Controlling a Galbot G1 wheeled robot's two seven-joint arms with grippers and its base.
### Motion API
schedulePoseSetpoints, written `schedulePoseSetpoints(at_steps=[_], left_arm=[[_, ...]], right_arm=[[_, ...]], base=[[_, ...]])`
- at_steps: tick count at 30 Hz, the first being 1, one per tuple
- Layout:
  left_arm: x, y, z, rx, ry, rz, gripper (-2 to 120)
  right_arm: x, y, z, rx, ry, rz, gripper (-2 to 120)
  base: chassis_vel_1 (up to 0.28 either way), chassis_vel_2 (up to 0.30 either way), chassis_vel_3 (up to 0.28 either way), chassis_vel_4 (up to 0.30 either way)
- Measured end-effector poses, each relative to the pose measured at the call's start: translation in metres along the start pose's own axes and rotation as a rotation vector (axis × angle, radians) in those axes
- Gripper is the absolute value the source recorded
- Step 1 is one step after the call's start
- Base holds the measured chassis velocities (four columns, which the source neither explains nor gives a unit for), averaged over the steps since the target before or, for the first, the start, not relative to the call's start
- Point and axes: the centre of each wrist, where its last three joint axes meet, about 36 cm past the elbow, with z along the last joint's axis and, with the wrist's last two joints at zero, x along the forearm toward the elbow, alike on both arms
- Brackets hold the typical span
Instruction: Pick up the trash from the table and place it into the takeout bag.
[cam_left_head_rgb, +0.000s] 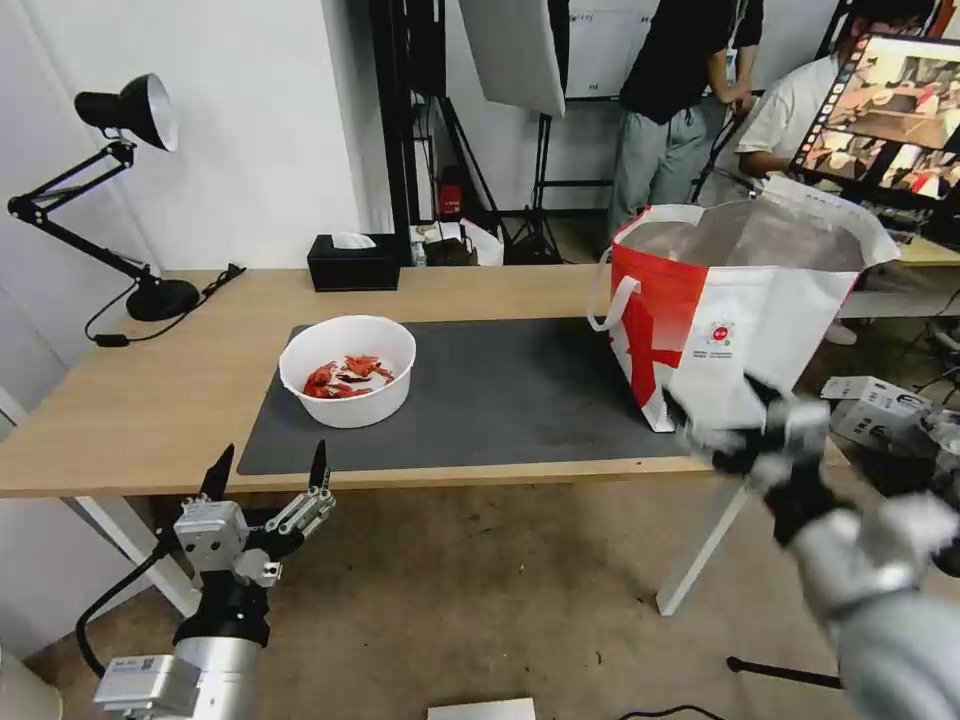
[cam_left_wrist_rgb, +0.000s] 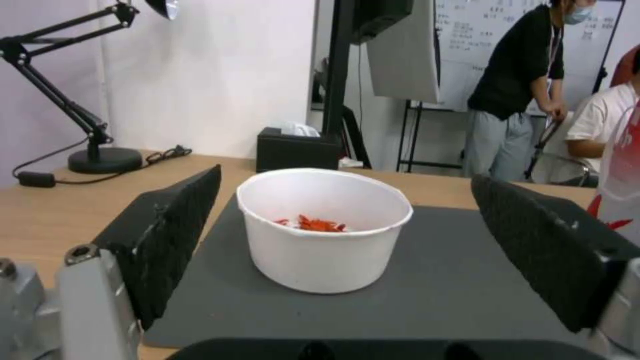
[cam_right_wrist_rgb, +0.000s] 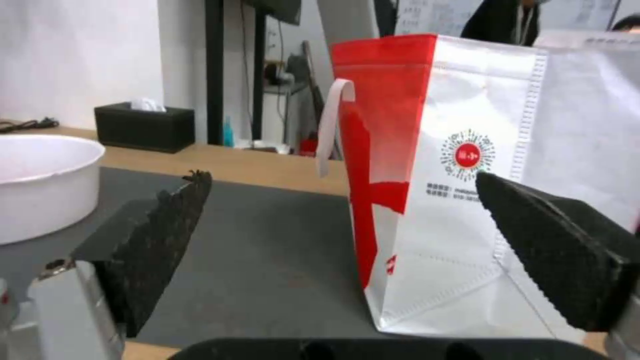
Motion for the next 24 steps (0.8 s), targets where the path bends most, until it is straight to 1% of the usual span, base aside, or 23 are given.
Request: schedulePoseSetpoints(at_steps=[3,7,14,24], left_arm=[[0.0,-0.001,0.0,0.006,-0.001,-0.001,100],[0.0,-0.002,0.0,0.004,-0.002,0.0,100],[0.001,-0.002,0.0,0.008,-0.001,-0.002,100],[0.001,-0.002,0.001,0.005,0.004,-0.002,100]], right_arm=[[0.011,0.017,0.012,0.015,-0.031,0.035,100],[0.013,0.026,0.016,0.015,-0.038,0.046,100],[0.013,0.03,0.017,0.013,-0.043,0.052,100],[0.011,0.03,0.018,0.005,-0.041,0.062,100]], base=[[0.0,0.0,0.0,0.0],[0.0,0.0,0.0,0.0],[0.0,0.0,0.0,0.0],[0.0,0.0,0.0,0.0]])
